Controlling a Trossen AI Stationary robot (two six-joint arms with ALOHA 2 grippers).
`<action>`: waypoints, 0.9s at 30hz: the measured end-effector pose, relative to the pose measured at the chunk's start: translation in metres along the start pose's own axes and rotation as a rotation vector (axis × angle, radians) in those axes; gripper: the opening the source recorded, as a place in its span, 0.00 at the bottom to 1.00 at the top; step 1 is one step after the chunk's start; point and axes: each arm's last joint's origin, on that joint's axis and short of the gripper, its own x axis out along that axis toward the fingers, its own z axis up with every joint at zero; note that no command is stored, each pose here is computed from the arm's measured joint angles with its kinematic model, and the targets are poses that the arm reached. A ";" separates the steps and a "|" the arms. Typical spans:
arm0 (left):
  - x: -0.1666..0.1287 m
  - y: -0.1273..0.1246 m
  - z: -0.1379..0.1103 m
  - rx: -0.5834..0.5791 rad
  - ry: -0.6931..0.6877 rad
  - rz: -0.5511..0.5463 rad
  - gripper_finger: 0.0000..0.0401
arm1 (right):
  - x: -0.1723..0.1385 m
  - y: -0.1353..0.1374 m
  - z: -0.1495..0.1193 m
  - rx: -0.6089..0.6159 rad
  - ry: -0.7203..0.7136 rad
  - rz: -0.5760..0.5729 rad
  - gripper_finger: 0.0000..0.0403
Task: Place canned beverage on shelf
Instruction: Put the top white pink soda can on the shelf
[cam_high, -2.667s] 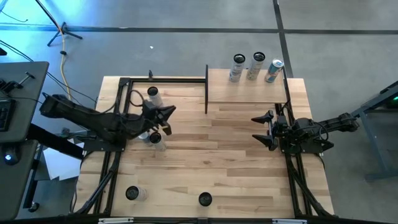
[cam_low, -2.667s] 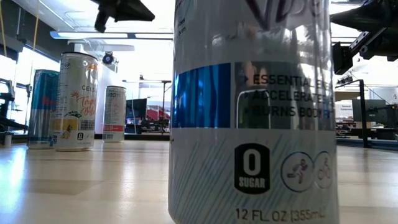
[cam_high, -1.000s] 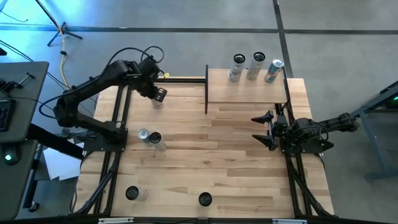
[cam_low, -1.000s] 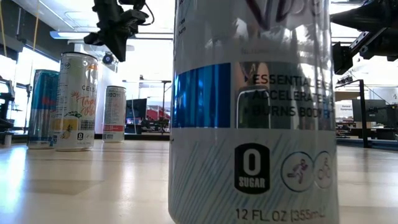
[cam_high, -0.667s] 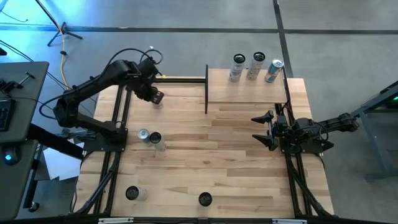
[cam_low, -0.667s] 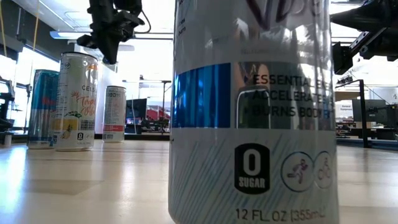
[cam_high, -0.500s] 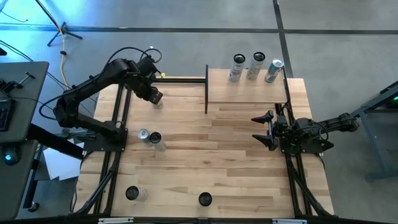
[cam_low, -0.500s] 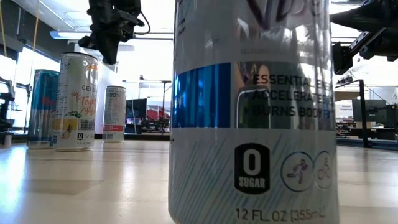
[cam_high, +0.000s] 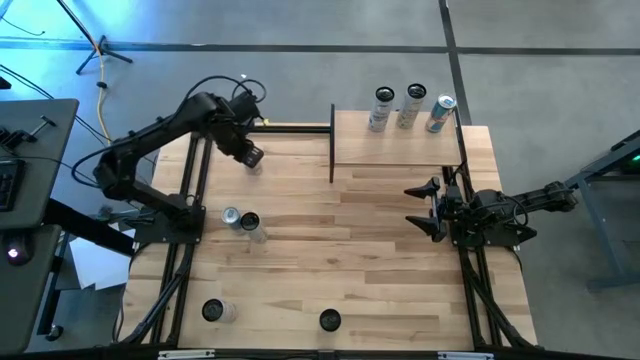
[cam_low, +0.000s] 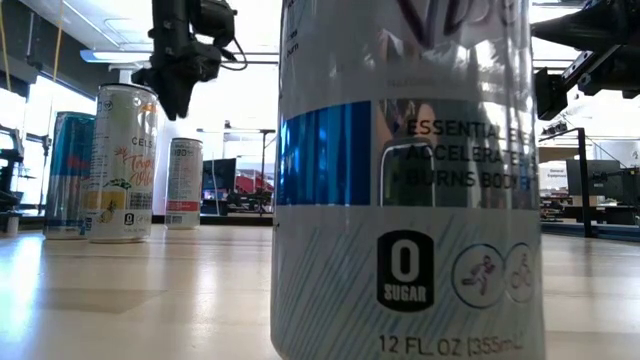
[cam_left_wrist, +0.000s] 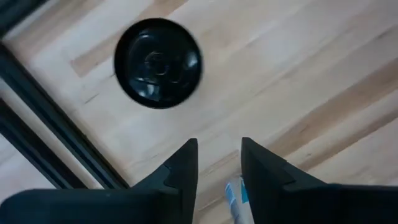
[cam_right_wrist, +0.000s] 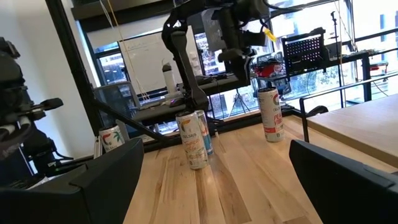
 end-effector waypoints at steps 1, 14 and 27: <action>0.000 0.001 0.000 -0.025 0.006 -0.005 0.26 | 0.000 0.000 0.000 0.000 0.000 0.000 0.97; -0.001 0.008 0.005 -0.027 -0.025 -0.020 0.50 | 0.000 0.000 0.000 0.000 0.000 0.001 0.97; -0.004 0.026 0.017 -0.002 -0.046 -0.015 0.56 | 0.000 0.000 0.000 0.000 0.001 0.006 0.97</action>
